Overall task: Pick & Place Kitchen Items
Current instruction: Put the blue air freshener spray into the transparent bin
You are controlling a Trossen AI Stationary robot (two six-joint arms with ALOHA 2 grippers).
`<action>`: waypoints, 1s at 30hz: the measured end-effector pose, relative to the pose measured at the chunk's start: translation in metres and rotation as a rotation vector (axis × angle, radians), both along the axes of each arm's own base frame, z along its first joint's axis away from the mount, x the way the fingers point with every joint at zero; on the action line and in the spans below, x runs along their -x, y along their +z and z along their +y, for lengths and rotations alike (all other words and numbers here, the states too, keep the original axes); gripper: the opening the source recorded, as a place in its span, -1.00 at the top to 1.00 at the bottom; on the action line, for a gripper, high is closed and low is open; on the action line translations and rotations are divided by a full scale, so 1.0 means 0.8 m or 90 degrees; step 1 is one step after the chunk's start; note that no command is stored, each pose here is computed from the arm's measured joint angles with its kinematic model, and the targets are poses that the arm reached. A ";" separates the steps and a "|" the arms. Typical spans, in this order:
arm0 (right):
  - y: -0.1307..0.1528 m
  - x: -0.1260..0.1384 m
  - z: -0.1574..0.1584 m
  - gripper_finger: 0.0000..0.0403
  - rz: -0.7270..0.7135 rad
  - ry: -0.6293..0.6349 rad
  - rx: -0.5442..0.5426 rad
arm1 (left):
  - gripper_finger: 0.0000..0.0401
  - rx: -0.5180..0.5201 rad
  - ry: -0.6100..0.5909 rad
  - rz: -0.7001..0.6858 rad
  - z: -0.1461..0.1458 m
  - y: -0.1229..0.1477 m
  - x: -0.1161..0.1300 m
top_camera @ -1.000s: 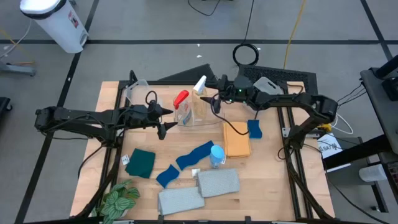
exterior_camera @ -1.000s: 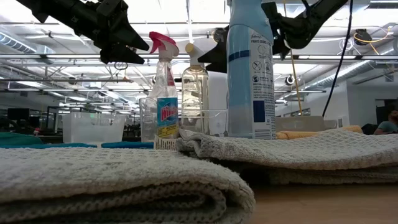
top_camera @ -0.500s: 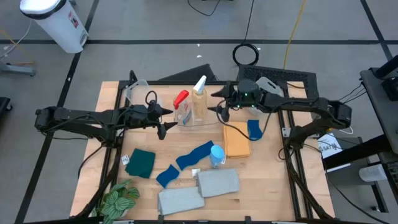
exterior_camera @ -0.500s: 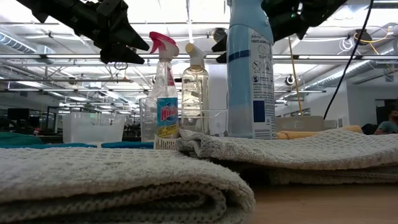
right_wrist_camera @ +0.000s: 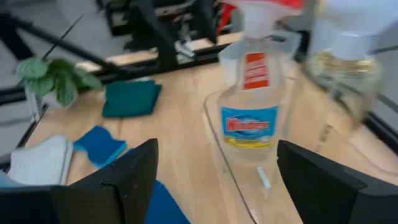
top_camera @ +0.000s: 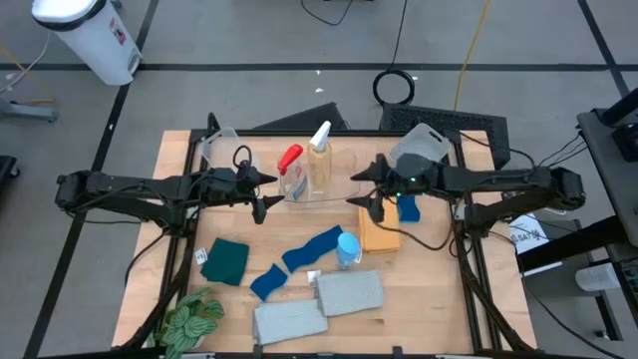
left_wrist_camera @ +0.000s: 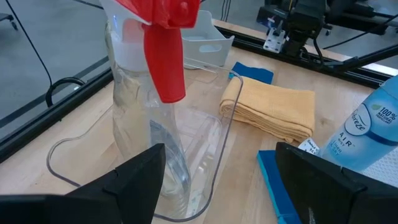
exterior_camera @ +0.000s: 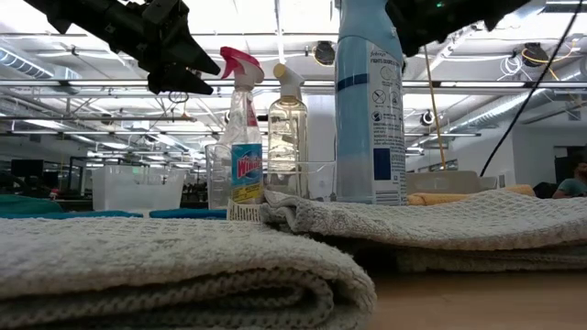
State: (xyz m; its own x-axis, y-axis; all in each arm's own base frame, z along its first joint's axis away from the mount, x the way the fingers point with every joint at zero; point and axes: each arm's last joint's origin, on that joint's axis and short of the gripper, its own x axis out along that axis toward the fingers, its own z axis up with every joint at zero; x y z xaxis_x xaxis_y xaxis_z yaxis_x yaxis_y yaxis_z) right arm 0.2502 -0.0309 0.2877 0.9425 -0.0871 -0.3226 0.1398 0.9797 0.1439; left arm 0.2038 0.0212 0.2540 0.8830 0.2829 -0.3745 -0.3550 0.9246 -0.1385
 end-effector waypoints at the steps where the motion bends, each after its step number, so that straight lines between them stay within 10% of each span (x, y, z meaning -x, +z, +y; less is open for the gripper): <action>1: 0.000 0.008 0.004 -0.45 -0.005 -0.009 -0.003 | -0.54 0.000 0.000 0.000 0.000 0.000 0.000; 17: -0.022 0.100 0.081 -0.45 -0.081 0.148 -0.023 | -0.53 0.000 0.000 0.000 0.000 0.000 0.000; 30: -0.045 0.108 0.112 -0.45 -0.150 0.257 0.016 | -0.53 0.000 0.000 0.000 0.000 0.000 0.000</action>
State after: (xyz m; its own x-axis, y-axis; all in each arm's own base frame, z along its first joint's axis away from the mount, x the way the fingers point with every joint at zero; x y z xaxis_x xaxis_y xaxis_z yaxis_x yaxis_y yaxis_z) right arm 0.1636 0.0589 0.2515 0.9500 0.2961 -0.0988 -0.2863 0.9527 0.1020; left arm 0.2037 0.0213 0.2541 0.8830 0.2833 -0.3742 -0.3553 0.9244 -0.1386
